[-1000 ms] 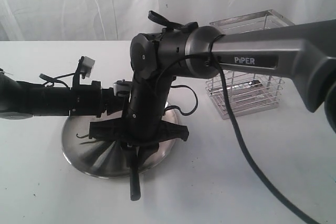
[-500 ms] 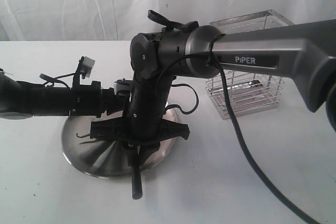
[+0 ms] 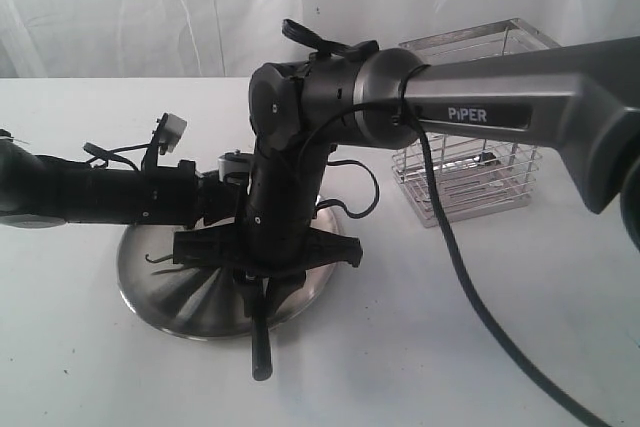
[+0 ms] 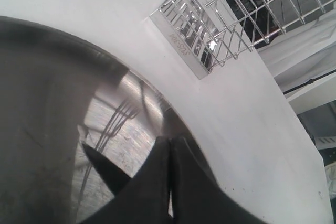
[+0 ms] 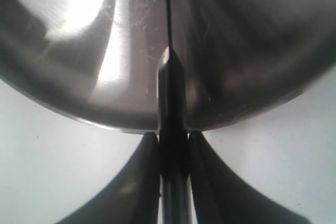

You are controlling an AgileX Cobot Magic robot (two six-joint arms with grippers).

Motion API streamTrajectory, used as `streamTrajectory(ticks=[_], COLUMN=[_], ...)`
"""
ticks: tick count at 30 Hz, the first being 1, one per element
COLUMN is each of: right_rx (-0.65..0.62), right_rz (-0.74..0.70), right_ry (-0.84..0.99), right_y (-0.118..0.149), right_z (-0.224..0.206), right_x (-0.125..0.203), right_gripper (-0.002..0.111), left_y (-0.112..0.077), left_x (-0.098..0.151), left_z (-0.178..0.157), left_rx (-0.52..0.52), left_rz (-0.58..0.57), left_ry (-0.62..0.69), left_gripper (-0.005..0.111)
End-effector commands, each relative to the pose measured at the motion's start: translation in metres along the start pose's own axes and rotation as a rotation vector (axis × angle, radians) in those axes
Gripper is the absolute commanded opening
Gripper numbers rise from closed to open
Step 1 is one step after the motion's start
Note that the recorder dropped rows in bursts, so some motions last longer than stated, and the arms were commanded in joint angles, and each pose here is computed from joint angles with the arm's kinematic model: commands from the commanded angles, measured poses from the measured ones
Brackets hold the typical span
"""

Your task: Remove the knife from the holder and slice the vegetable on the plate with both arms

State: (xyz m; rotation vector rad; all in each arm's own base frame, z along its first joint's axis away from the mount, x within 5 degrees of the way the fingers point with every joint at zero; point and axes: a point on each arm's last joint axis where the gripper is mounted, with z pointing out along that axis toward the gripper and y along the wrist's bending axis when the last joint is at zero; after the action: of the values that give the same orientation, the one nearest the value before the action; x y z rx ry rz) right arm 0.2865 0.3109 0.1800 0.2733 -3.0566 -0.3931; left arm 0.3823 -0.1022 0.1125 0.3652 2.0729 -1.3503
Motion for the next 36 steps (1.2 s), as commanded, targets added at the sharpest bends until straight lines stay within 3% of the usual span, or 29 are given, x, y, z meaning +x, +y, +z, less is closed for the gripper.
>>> streamTrajectory(ticks=[1, 8, 23, 29, 36], right_rx=[-0.002, -0.003, 0.006, -0.008, 0.009], right_rz=[-0.002, -0.002, -0.025, -0.04, -0.065], right_ry=[0.0, -0.003, 0.007, 0.068, 0.108], right_y=[0.0, 0.001, -0.001, -0.001, -0.003], right_z=[-0.002, -0.002, 0.009, 0.024, 0.025], right_x=[0.001, 0.0, -0.002, 0.0, 0.003], right_gripper=[0.0, 0.0, 0.0, 0.0, 0.0], left_y=[-0.002, 0.006, 0.011, 0.02, 0.022], left_x=[0.0, 0.008, 0.01, 0.021, 0.023], left_z=[0.002, 0.003, 0.002, -0.002, -0.003], left_rx=[0.005, -0.103, -0.153, -0.265, -0.29], left_rz=[0.007, -0.045, -0.044, -0.097, -0.077], left_ry=[0.005, 0.091, 0.105, 0.227, 0.25], left_gripper=[0.0, 0.0, 0.0, 0.0, 0.0])
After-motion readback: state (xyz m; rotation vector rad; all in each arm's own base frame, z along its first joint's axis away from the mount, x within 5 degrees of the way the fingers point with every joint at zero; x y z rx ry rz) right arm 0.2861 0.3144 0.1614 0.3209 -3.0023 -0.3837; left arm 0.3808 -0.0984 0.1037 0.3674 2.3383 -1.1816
